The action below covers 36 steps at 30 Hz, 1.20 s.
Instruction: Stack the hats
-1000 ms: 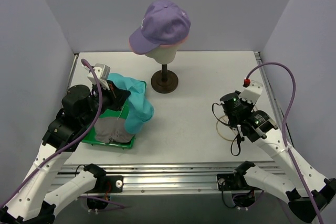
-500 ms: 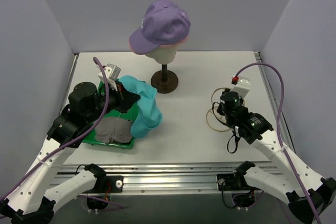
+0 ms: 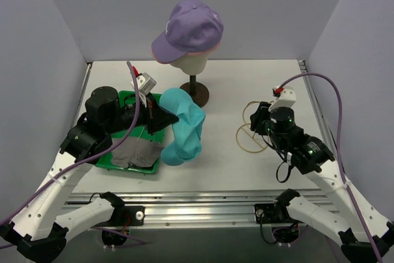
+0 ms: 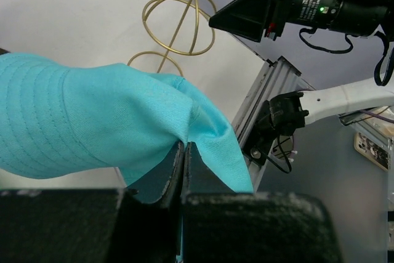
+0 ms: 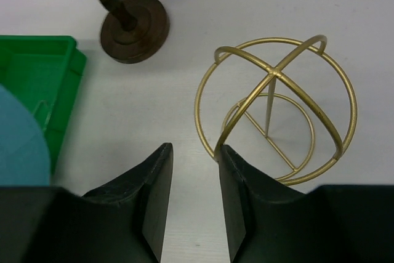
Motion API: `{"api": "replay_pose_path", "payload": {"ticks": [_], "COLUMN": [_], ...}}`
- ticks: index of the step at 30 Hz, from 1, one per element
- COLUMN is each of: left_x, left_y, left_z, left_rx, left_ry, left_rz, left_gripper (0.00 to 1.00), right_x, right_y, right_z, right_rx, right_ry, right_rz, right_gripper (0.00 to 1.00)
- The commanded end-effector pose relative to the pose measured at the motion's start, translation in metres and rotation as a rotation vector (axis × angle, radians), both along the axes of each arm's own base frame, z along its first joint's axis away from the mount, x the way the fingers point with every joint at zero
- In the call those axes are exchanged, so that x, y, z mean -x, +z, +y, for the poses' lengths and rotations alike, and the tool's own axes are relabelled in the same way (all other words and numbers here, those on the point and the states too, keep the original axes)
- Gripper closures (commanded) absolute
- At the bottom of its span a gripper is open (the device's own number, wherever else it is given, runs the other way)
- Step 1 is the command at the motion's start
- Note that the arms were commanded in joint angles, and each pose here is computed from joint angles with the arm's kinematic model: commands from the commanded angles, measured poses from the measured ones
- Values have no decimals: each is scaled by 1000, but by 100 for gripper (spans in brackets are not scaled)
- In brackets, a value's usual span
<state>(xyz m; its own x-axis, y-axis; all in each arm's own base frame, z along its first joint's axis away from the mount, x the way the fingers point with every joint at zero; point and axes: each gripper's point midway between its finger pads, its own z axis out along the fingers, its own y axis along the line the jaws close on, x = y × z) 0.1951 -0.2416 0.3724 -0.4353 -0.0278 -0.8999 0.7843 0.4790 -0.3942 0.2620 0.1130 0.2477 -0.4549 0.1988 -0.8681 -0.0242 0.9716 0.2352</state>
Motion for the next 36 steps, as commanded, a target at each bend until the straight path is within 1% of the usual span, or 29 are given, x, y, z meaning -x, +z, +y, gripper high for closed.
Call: {"api": "replay_pose_path", "payload": {"ticks": [1, 4, 5, 7, 8, 9, 12, 13, 14, 15, 16, 20, 25, 31, 36], "left_x": [15, 14, 14, 13, 13, 14, 19, 21, 21, 21, 18, 13, 10, 3, 2], "left_y": [50, 55, 57, 63, 65, 72, 83, 85, 88, 90, 89, 93, 98, 96, 97], "left_z": [-12, -18, -19, -22, -22, -24, -28, -29, -30, -31, -32, -36, -41, -47, -52], "left_rx": [101, 114, 120, 147, 158, 184, 230, 236, 243, 243, 238, 235, 256, 250, 255], "left_ry": [-134, -147, -151, -149, -150, -156, -187, -198, -204, -204, -199, -193, -191, -175, -173], "left_rz": [-148, -130, -131, -133, -139, -150, -178, -184, -196, -201, -200, -199, -212, -212, -211], "left_gripper": [98, 98, 98, 98, 98, 98, 98, 98, 98, 97, 98, 98, 97, 98, 98], "right_x": [28, 41, 49, 54, 60, 62, 65, 66, 67, 73, 75, 84, 90, 95, 95], "right_y": [47, 74, 85, 93, 101, 103, 106, 107, 114, 115, 110, 114, 113, 112, 102], "right_z": [14, 34, 54, 70, 84, 89, 99, 102, 106, 111, 114, 121, 133, 137, 144], "right_rx": [-119, -204, -267, -323, -367, -399, -439, -460, -483, -502, -522, -559, -603, -623, -616], "right_ry": [152, 289, 397, 476, 558, 579, 629, 640, 662, 706, 715, 776, 837, 858, 865], "right_rz": [-92, -169, -188, -196, -218, -218, -238, -230, -259, -253, -236, -267, -261, -269, -241], "right_gripper": [67, 65, 62, 59, 53, 51, 49, 49, 48, 48, 48, 49, 50, 50, 51]}}
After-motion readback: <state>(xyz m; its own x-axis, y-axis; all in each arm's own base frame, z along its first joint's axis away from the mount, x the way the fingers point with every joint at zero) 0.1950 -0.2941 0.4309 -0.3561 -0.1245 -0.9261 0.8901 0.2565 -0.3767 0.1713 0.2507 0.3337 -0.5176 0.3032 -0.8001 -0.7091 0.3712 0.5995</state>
